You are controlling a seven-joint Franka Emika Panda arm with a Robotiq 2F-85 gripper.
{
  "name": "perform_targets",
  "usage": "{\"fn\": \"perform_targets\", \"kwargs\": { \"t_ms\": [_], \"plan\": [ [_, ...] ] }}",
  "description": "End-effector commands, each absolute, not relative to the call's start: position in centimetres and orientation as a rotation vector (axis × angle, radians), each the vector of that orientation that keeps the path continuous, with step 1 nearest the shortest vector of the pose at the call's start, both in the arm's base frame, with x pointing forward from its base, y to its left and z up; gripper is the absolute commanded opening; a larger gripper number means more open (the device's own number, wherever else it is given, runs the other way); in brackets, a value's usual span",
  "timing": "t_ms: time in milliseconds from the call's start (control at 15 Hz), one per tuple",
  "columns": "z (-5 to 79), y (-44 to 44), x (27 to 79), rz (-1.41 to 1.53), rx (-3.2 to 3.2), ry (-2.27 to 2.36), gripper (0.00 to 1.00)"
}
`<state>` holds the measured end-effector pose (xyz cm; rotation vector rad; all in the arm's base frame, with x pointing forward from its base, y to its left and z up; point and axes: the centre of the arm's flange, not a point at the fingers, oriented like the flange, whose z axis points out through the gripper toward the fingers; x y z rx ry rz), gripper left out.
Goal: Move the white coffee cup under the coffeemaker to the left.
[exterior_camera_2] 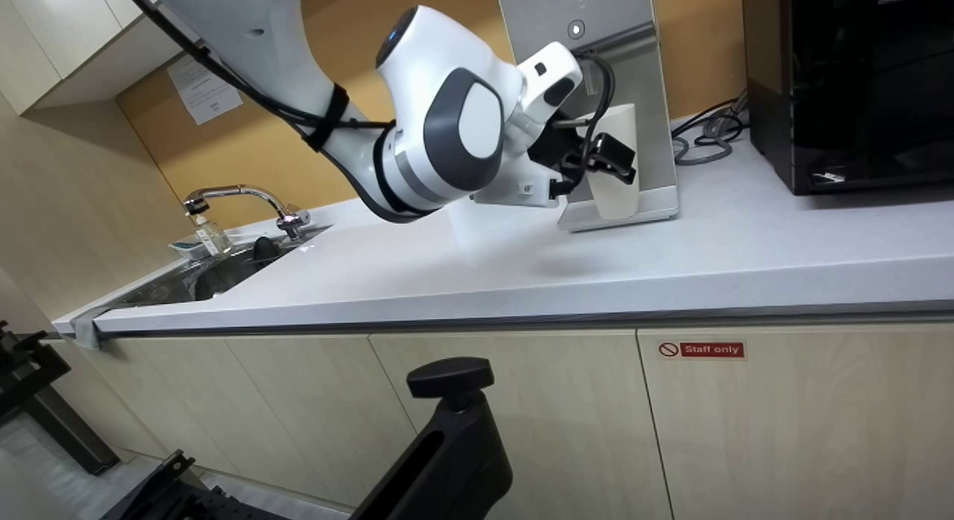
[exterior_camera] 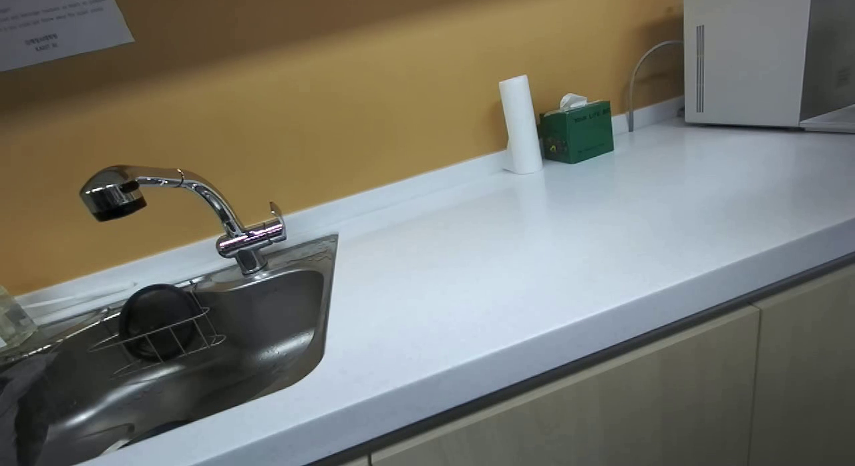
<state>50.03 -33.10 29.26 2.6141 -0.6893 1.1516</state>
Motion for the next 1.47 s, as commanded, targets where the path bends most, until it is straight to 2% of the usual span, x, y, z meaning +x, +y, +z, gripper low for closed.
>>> {"fn": "perform_targets", "kwargs": {
  "t_ms": [0, 267, 333, 400, 600, 800, 1400],
  "plan": [
    [29.0, -33.9, 51.7, 1.168, 2.593, -0.67, 1.0],
    [28.4, -34.3, 52.6, 1.164, 2.596, -0.657, 1.0],
    [28.2, -34.5, 52.8, 1.165, 2.599, -0.649, 0.75],
    [28.1, -34.5, 52.9, 1.166, 2.597, -0.648, 0.73],
    [28.1, -34.8, 52.9, 1.171, 2.595, -0.651, 0.52],
    [28.2, -34.7, 52.4, 1.163, 2.607, -0.666, 0.48],
    [28.5, -31.6, 45.9, 1.042, 2.667, -0.707, 0.48]
  ]
}}
